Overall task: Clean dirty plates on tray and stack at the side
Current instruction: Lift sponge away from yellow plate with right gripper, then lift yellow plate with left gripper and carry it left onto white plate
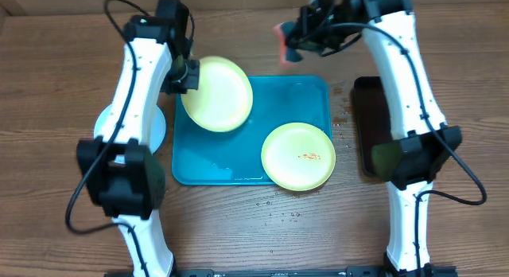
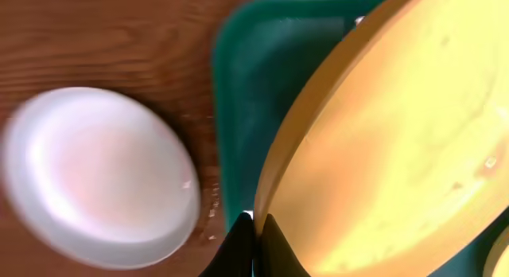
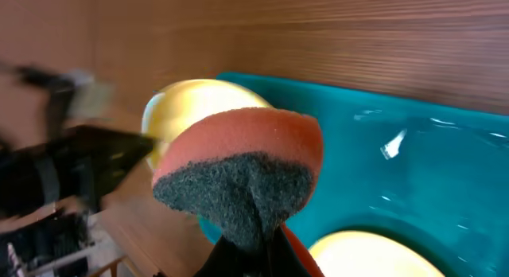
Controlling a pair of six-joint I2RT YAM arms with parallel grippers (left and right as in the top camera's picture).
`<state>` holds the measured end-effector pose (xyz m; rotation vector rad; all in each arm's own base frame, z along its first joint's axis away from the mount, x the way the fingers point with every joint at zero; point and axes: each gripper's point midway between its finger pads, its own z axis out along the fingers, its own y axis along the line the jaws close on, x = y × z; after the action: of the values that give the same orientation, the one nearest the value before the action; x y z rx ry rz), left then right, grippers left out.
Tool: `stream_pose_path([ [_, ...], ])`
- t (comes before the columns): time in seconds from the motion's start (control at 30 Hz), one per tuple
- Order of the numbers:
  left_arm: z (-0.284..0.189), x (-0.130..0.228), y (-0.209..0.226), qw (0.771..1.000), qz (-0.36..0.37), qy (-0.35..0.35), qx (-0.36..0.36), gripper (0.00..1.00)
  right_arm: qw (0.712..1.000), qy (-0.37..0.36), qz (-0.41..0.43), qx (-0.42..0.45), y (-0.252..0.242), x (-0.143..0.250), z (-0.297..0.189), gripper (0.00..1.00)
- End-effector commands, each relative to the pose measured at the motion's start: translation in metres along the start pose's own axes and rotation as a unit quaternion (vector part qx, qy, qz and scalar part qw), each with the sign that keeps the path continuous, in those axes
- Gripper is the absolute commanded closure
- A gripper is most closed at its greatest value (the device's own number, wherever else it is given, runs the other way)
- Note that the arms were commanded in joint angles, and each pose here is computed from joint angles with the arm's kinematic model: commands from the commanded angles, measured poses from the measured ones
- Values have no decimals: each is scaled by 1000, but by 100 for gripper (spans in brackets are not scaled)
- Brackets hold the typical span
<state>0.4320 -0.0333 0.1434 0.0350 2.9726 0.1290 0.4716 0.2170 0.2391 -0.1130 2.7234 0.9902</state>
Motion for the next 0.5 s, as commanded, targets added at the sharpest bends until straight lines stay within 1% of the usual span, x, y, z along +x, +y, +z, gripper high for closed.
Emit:
stream_pose_path([
  [0.0, -49, -7, 15, 995, -22, -67, -76, 96, 1000, -23, -9, 10, -3, -6, -22, 96],
  [0.1, -72, -5, 19, 985, -23, -97, -142, 96, 999, -28, -1, 26, -13, -8, -25, 96],
  [0.23, -97, -1, 12, 965, -14, -130, -229, 96, 999, -31, 0, 44, -19, -8, -26, 96],
  [0.33, -112, 4, 1, 947, -9, -154, -283, 96, 999, -31, 0, 44, -19, -8, -26, 96],
  [0.47, -135, 10, -4, 916, -29, -198, -348, 96, 998, -31, 1, 46, -20, -8, -26, 96],
])
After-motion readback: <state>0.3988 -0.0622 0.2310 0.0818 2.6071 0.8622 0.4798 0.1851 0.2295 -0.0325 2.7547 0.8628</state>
